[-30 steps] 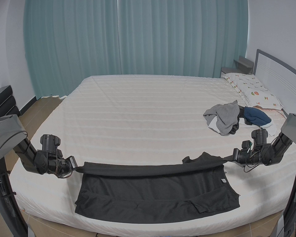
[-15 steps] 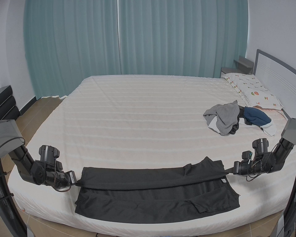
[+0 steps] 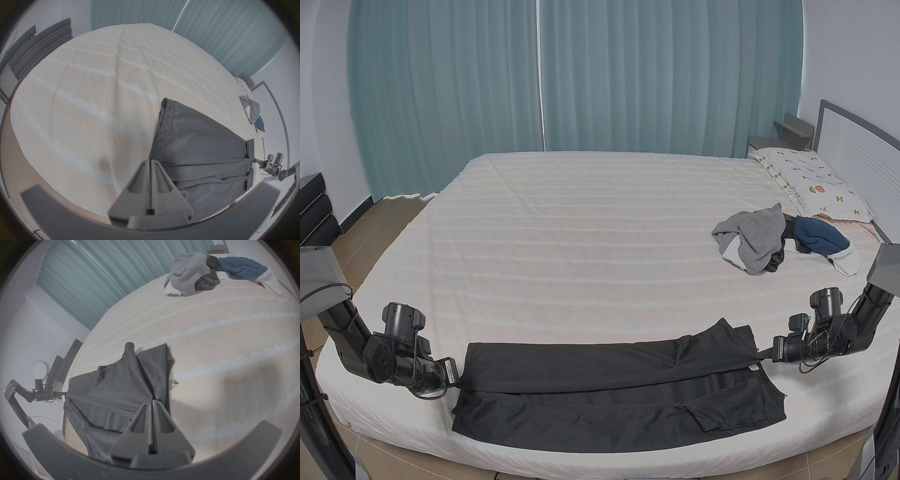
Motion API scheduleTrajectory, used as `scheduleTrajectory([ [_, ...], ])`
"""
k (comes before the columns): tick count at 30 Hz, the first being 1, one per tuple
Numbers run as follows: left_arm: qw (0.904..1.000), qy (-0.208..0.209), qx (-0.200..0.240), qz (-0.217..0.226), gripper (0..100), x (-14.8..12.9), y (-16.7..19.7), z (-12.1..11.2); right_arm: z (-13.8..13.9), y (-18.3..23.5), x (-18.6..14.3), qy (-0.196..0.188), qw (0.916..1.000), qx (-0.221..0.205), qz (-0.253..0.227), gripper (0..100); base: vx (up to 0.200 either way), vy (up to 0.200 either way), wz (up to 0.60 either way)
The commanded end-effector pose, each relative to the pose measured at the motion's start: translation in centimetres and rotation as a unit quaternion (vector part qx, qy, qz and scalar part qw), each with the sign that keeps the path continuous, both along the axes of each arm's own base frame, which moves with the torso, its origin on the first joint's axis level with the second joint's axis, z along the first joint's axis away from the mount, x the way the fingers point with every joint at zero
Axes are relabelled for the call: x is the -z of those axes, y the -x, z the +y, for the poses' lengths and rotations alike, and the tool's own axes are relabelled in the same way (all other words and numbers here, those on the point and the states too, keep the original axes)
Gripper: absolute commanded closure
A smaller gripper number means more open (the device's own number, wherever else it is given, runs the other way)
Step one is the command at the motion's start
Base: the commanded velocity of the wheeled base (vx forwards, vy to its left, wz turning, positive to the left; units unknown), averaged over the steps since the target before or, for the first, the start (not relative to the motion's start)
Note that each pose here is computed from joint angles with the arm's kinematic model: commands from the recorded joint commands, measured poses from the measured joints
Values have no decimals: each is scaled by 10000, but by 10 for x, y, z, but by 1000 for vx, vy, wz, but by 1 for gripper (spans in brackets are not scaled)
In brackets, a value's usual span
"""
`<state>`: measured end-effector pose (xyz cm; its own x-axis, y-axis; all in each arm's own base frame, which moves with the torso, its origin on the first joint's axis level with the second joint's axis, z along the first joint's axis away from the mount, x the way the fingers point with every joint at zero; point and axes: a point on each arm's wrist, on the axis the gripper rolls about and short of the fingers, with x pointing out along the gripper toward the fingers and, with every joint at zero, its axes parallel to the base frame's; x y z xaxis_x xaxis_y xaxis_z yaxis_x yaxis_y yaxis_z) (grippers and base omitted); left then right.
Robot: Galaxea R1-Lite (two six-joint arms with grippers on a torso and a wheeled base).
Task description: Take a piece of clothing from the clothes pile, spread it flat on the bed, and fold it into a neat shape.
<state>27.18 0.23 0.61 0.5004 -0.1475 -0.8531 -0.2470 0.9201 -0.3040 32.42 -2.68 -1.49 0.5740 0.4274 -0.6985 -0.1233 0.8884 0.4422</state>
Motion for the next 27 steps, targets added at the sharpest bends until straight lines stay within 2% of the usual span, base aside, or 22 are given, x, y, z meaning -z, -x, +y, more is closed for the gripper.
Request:
scheduleTrajectory([
  [1, 10000, -1, 18, 61, 100, 3, 1, -1, 0, 0, 7, -8, 10000, -15, 98, 100, 0, 0, 0],
  [6, 9998, 3, 104, 139, 100, 5, 4, -6, 1, -1, 8, 27, 9999, -66, 71, 100, 0, 0, 0],
  [7, 9998, -1, 126, 153, 0, 6, 5, -7, 1, -1, 9, 26, 9999, -66, 79, 100, 0, 0, 0],
  [8, 9998, -4, 131, 162, 0, 6, 5, -8, 1, -1, 9, 26, 9999, -66, 79, 0, 0, 0, 0],
  [13, 9998, -5, 153, 132, 0, 4, 5, -9, -1, -1, 3, 21, 10000, -29, 1, 0, 0, 0, 0],
  [18, 10000, 6, 80, 20, 0, -2, 6, -6, -11, -2, -16, -53, 9995, 175, -249, 0, 0, 0, 0],
  [22, 9999, 34, -47, -127, 0, -9, 4, -1, -10, -2, -28, -207, 9988, 298, -339, 0, 0, 0, 0],
  [27, 9990, 152, -271, -326, 0, -19, 1, 5, 0, -3, -38, -509, 9978, 190, -391, 0, 0, 0, 0],
])
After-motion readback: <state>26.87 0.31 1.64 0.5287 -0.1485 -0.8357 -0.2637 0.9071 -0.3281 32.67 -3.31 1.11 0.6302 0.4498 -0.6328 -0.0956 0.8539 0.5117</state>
